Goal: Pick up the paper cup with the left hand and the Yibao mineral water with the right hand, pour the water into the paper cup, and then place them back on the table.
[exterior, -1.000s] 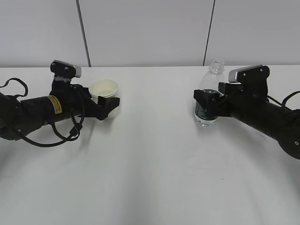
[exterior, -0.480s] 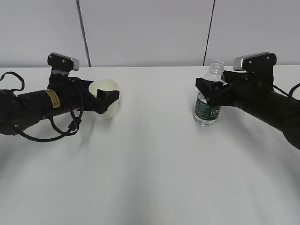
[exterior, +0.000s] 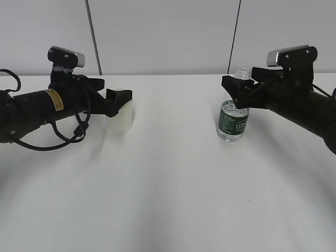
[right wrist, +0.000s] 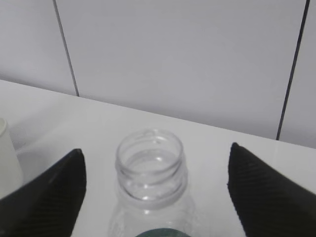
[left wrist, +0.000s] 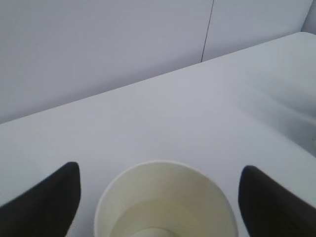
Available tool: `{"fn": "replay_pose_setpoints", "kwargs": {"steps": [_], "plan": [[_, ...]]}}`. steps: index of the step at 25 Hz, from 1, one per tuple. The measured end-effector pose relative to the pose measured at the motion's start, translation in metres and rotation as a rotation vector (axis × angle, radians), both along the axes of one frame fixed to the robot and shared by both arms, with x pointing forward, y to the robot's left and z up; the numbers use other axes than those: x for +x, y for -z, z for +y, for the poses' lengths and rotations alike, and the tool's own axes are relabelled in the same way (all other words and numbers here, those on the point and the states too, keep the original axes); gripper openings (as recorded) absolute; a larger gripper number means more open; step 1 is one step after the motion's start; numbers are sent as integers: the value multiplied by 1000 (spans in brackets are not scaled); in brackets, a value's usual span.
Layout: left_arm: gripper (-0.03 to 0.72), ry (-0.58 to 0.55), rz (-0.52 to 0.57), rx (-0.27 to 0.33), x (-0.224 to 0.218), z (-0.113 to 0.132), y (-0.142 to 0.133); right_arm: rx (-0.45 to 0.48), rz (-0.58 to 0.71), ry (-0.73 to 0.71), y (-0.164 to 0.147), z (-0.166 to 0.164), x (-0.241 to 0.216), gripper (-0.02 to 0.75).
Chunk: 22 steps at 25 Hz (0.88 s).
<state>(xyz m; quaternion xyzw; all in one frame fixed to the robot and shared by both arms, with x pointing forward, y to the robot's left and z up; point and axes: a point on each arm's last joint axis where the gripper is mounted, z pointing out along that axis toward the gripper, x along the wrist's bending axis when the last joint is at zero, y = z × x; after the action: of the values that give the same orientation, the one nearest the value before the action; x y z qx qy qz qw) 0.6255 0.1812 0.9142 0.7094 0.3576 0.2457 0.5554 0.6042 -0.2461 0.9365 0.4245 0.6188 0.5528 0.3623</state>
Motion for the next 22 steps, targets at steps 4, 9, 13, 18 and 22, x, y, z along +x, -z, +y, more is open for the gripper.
{"fn": "replay_pose_setpoints", "kwargs": {"steps": [4,9,13,18,22], "plan": [[591,-3,-14,0,0,0,-7,-6,-24,7,-16,-1,-2,667],[591,-9,-46,0,-2,1,-24,-35,-26,36,-40,-4,-2,664],[591,-35,-56,14,-3,4,-37,-41,-17,58,-52,-5,3,659],[591,-115,-26,40,-4,12,-51,-19,-11,98,-64,-8,6,628],[591,-205,-2,46,-5,25,-65,-14,32,167,-82,-14,13,596]]}}
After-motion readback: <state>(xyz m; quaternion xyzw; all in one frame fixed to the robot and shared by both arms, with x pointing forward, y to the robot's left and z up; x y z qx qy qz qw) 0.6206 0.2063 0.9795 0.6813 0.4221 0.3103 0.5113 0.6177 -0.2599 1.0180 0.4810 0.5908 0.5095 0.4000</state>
